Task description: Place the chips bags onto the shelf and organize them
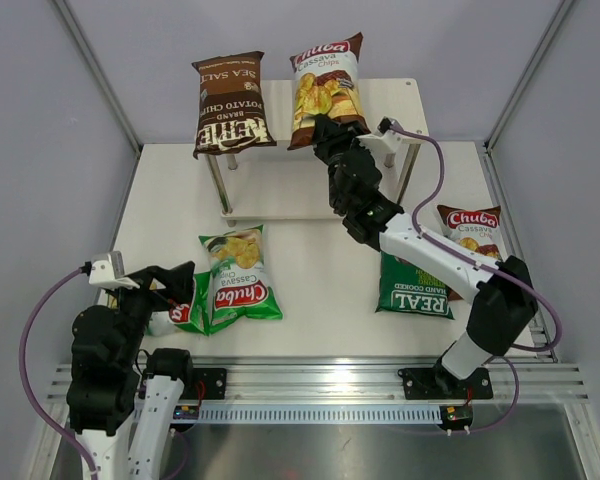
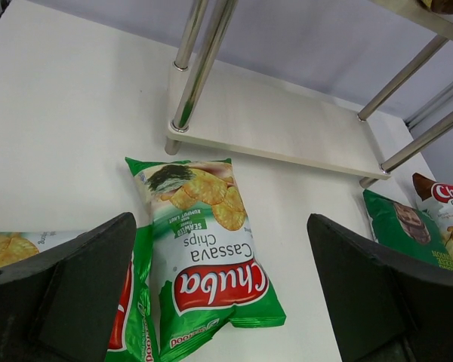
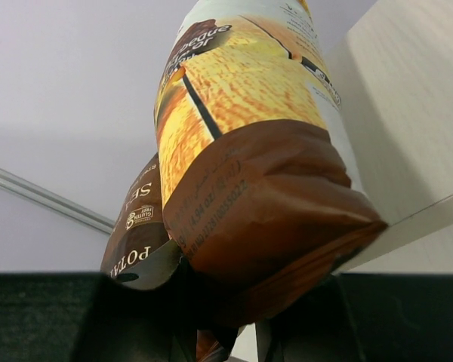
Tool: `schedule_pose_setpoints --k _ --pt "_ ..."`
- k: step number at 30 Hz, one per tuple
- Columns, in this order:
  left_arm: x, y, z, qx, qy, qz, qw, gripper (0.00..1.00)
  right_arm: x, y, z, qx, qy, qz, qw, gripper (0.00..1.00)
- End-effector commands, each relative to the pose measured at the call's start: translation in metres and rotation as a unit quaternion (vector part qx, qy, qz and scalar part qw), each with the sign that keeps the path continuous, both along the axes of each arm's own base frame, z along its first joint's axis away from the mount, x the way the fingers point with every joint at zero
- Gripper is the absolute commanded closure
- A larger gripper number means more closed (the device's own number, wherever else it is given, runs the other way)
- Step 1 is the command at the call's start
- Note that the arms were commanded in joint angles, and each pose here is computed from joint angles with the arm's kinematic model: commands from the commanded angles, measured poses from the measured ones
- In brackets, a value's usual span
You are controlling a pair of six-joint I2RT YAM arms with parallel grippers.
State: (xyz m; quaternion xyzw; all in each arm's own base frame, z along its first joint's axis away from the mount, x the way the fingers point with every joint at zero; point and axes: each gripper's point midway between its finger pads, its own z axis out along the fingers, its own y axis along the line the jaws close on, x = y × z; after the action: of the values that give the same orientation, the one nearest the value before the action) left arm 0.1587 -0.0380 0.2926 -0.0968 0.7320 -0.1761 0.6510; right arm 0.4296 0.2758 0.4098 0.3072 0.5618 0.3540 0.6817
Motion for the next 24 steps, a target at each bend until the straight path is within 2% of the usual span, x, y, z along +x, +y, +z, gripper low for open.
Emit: schedule_pose_setpoints --k 1,10,24 --pt "0.002 0.002 0.009 0.008 -0.027 0.004 1.0 0.01 0.004 0.002 0.045 0.076 -0.041 0.007 0.996 0.9" --pt "0.001 0.001 0.01 0.005 -0.034 0.001 0.999 0.01 0.016 0.027 0.02 0.098 -0.014 0.024 0.995 0.91" --pt "0.0 0.0 0.01 0.005 -0.035 -0.002 0.999 0.01 0.008 0.024 0.012 0.12 0.006 -0.004 0.993 0.89"
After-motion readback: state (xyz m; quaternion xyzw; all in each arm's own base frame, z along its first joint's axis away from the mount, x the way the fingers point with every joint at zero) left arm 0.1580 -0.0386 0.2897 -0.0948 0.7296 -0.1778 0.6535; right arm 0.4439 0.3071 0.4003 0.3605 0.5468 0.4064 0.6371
